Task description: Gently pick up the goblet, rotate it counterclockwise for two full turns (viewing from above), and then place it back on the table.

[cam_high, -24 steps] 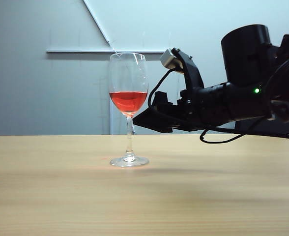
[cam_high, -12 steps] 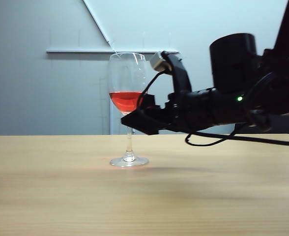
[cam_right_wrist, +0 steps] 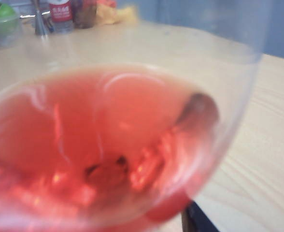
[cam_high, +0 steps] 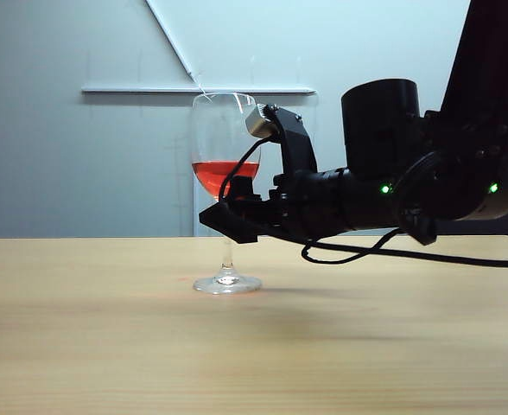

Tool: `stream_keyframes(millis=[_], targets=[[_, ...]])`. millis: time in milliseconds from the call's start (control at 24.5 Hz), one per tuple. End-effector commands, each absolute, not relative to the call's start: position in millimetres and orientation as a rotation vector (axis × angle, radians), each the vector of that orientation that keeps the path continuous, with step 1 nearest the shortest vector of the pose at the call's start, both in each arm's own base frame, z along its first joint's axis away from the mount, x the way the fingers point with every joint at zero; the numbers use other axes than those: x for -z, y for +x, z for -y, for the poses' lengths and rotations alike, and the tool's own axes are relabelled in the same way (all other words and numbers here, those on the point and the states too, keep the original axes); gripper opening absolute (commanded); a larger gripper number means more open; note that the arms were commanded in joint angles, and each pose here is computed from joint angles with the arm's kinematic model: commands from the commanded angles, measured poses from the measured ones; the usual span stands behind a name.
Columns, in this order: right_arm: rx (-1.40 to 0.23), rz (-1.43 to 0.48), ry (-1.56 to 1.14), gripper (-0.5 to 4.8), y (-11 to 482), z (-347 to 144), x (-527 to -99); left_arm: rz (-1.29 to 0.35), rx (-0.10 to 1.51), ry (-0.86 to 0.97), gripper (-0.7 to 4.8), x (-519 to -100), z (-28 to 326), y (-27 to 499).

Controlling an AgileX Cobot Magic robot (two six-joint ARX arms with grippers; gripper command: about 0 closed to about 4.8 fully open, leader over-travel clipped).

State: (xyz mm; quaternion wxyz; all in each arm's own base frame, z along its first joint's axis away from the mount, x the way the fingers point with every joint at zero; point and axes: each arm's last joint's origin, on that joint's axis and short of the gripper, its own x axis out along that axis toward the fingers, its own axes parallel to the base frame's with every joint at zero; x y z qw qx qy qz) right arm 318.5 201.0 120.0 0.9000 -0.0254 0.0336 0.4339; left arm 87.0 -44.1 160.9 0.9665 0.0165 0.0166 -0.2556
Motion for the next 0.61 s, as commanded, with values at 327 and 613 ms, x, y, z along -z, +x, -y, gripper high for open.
stream_keyframes(millis=[327, 613], targets=[[-0.898, -0.028, -0.028, 3.24, 324.0, -204.9, -119.0, -0.017, 0.516, 0.031, -0.05, -163.5, 44.0, 86.9], [-0.895, -0.031, -0.028, 2.60, 325.9, -205.8, -117.7, -0.018, 0.516, 0.031, -0.05, -163.4, 44.0, 86.9]])
